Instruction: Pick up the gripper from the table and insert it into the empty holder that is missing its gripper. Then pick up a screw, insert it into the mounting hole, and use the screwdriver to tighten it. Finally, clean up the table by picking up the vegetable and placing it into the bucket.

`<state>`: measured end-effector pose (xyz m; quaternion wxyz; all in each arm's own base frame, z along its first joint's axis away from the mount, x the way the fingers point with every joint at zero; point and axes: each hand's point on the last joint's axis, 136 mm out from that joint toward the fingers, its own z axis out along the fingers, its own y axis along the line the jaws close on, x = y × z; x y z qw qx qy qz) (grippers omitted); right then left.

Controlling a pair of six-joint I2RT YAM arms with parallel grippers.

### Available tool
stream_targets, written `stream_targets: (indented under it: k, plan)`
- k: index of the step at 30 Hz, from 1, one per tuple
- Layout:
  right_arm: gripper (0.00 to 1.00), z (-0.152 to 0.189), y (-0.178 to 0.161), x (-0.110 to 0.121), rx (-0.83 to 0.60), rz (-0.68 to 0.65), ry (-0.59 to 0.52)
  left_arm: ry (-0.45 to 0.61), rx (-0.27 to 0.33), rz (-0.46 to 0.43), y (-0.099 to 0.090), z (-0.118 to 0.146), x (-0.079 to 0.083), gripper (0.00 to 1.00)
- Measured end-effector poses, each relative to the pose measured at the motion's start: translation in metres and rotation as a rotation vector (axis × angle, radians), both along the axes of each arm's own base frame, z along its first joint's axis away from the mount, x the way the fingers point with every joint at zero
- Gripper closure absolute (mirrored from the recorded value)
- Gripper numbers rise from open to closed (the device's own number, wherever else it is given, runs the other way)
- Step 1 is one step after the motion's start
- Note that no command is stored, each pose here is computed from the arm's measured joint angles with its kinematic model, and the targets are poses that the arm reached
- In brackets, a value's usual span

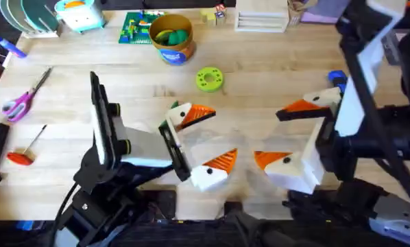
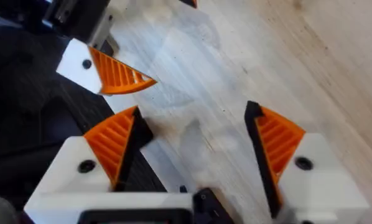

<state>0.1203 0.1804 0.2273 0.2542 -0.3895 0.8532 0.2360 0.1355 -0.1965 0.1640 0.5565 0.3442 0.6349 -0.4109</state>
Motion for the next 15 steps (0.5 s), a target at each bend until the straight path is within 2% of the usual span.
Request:
stream_targets:
  k: [3, 4, 5, 6, 10, 15]
  plan:
    - [0.007, 0.0, 0.0, 0.0, 0.002, 0.0, 0.0, 0.0, 0.0, 0.0, 0.0, 0.0, 0.0, 0.008]
    - [0.007, 0.005, 0.01, 0.006, 0.059, 0.007, -0.038, 0.0, 0.0, 0.0, 0.0, 0.0, 0.0, 0.008]
    - [0.009, 0.007, 0.025, 0.013, 0.155, 0.031, -0.097, -0.001, 0.0, 0.001, 0.0, 0.0, 0.0, 0.098]
    - [0.01, 0.007, 0.028, 0.012, 0.175, 0.043, -0.1, -0.001, 0.001, 0.002, 0.0, 0.0, 0.0, 0.126]
    - [0.012, 0.019, 0.039, 0.014, 0.239, 0.076, -0.131, -0.003, 0.001, 0.003, 0.0, 0.0, 0.001, 0.173]
    - [0.012, 0.02, 0.041, 0.012, 0.247, 0.095, -0.134, -0.004, 0.001, 0.003, 0.0, 0.0, 0.001, 0.263]
